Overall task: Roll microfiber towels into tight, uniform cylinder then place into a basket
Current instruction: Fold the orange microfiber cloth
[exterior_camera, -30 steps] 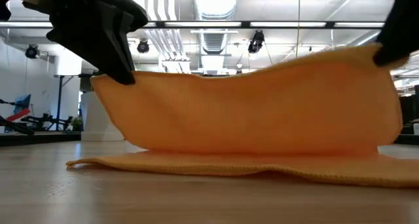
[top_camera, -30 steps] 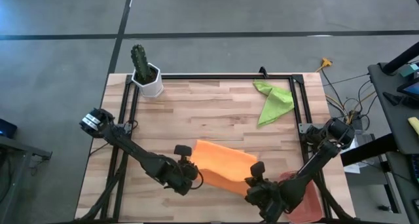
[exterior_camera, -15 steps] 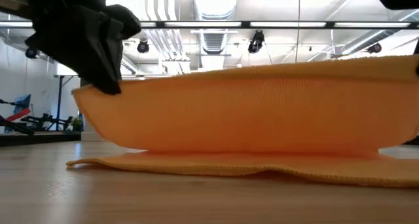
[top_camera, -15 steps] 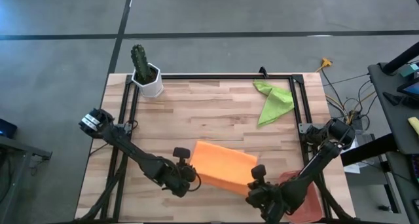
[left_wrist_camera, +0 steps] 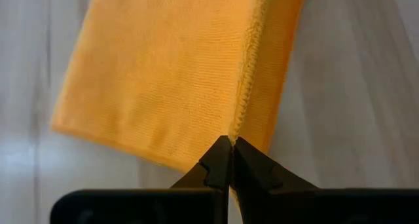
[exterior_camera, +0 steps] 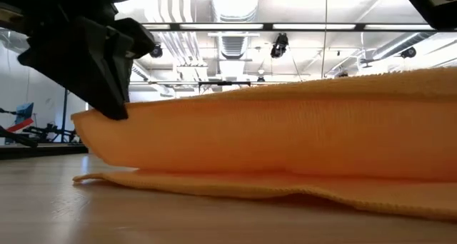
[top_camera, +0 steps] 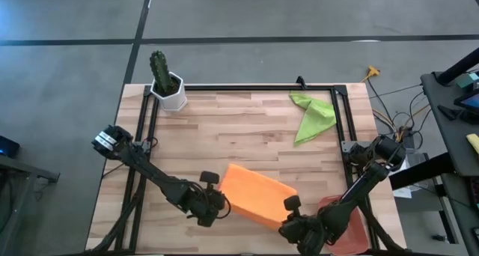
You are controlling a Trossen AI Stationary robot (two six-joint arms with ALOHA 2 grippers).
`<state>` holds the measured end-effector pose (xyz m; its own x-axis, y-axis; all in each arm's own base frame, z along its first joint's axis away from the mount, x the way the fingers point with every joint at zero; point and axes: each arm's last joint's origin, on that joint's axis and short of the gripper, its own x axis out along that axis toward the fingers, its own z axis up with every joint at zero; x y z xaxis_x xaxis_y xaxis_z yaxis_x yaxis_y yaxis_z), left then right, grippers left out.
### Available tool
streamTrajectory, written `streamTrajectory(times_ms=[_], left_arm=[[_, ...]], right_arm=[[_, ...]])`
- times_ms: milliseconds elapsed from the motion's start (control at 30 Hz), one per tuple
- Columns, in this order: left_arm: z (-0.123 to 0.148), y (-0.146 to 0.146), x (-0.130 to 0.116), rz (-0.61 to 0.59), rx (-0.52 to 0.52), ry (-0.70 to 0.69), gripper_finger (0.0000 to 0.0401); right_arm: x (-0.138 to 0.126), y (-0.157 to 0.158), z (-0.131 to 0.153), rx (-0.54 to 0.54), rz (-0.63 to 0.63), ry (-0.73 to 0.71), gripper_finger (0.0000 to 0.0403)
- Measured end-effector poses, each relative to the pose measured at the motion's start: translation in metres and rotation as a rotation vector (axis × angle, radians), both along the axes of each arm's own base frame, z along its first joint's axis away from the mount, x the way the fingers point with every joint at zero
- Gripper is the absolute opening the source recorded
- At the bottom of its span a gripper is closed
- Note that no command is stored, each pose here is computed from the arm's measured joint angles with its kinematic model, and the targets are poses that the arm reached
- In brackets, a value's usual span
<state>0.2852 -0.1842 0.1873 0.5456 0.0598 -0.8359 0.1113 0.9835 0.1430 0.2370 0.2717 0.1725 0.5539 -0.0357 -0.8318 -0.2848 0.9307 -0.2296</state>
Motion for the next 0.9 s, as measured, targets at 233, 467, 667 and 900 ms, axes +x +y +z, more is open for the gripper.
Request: streamTrajectory(times_ms=[233, 467, 667, 900], left_arm=[[-0.006, -0.004, 0.0, -0.051, -0.106, 0.012, 0.0], [-0.008, -0.003, -0.001, -0.058, -0.104, 0.021, 0.0], [-0.008, -0.005, -0.002, -0.084, -0.139, 0.041, 0.0], [-0.008, -0.005, -0.001, -0.087, -0.15, 0.037, 0.0048]], right_arm=[[-0.002, -0.001, -0.007, 0.022, 0.006, 0.021, 0.0018], [-0.001, 0.0, -0.011, 0.08, -0.009, -0.005, 0.0098], [0.0, 0.001, -0.011, 0.092, -0.005, -0.017, 0.0149], [0.0, 0.001, -0.011, 0.083, -0.004, -0.024, 0.0149]])
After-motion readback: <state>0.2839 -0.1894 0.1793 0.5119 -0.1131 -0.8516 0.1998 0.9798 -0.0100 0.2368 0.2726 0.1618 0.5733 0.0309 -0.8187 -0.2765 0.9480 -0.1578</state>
